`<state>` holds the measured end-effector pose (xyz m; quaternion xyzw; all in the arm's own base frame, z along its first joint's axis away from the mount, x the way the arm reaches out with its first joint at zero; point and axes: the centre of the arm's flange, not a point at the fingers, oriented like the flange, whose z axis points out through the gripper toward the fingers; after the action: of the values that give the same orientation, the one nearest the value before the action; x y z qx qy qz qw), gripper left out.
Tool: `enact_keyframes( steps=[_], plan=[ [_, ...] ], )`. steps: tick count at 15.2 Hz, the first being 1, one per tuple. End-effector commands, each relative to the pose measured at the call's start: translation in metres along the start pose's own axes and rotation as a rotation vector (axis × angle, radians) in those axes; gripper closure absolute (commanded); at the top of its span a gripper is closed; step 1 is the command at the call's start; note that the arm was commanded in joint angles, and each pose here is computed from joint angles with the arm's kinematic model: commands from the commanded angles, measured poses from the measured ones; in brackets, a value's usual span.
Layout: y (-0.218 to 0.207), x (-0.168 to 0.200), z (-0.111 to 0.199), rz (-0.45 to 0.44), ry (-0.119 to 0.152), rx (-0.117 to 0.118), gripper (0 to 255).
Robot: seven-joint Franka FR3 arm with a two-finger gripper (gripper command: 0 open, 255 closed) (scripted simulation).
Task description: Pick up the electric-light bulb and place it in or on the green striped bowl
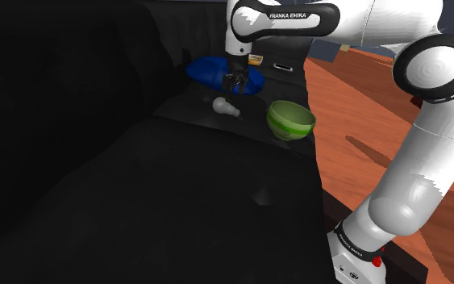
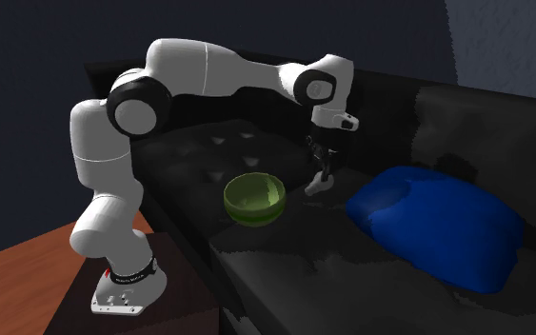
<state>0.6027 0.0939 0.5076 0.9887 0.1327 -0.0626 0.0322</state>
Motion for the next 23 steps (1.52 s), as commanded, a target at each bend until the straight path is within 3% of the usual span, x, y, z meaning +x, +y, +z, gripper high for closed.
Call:
enact_keyframes(
  steps=[1,7,15,16,23],
  plan=[
    [0.002,0.008,0.006,-0.036,-0.020,0.032,0],
    [0.001,0.007,0.040,-0.036,-0.020,0.032,0],
    [0.001,0.007,0.040,-0.036,-0.020,0.032,0],
    [0.001,0.007,0.040,-0.036,-0.020,0.032,255],
    [0.001,0.007,0.040,-0.036,-0.020,0.032,255]
  ],
)
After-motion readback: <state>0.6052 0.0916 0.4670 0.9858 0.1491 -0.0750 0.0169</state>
